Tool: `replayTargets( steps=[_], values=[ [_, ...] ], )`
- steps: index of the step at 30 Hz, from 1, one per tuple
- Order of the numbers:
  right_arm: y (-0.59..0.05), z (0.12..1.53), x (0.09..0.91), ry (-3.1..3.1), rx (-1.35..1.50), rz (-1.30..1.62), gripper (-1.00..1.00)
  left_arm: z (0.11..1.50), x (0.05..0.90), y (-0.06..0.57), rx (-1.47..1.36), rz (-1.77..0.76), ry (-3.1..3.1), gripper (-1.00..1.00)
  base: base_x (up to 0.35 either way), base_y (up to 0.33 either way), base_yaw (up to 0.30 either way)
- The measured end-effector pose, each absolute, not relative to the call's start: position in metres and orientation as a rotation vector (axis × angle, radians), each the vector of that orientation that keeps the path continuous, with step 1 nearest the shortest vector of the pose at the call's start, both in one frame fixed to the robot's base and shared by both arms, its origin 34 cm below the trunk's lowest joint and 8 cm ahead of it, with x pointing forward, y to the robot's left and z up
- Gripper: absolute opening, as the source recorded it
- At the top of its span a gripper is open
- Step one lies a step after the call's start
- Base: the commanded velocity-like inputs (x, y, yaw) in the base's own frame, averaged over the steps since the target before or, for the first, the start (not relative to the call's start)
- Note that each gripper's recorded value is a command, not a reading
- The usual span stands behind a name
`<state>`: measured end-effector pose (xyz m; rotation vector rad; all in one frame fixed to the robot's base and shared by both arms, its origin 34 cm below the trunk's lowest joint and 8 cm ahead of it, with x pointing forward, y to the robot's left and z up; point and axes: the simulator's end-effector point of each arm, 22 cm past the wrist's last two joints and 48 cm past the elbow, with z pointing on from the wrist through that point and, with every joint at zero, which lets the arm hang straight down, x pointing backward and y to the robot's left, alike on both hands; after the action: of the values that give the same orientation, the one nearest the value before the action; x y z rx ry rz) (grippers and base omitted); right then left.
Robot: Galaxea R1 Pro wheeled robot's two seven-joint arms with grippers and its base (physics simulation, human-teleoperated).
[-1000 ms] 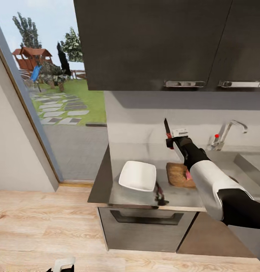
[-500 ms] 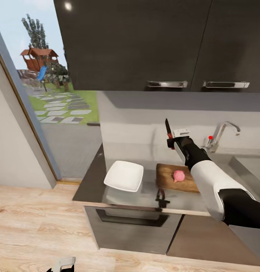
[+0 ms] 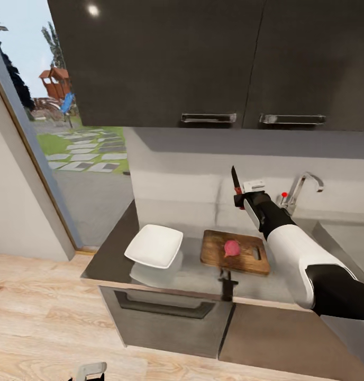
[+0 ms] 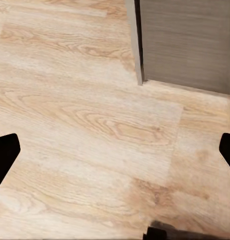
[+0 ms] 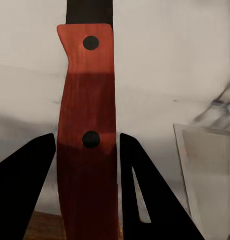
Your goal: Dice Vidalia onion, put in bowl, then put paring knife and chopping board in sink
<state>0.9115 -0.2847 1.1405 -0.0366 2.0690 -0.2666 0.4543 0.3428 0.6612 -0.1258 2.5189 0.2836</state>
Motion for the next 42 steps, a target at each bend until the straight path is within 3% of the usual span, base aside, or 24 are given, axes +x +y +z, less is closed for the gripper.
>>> replayTargets(
  steps=[11,26,42],
  values=[
    [-0.288,1.147,0.913,2.05,-0.082,-0.329,-1.0,0.66,0.451,0.344,-0.124,0.285,2.524,1.0,0.0,-0.169,0.039],
    [-0.266,1.142,0.911,1.952,-0.531,-0.777,-1.0,0.661,0.449,0.357,-0.117,0.308,2.523,1.0,0.0,-0.006,0.001],
    [-0.234,1.089,0.895,1.961,-0.699,-0.817,-1.0,0.661,0.449,0.357,-0.118,0.309,2.524,1.0,-0.103,-0.214,0.0]
  ],
)
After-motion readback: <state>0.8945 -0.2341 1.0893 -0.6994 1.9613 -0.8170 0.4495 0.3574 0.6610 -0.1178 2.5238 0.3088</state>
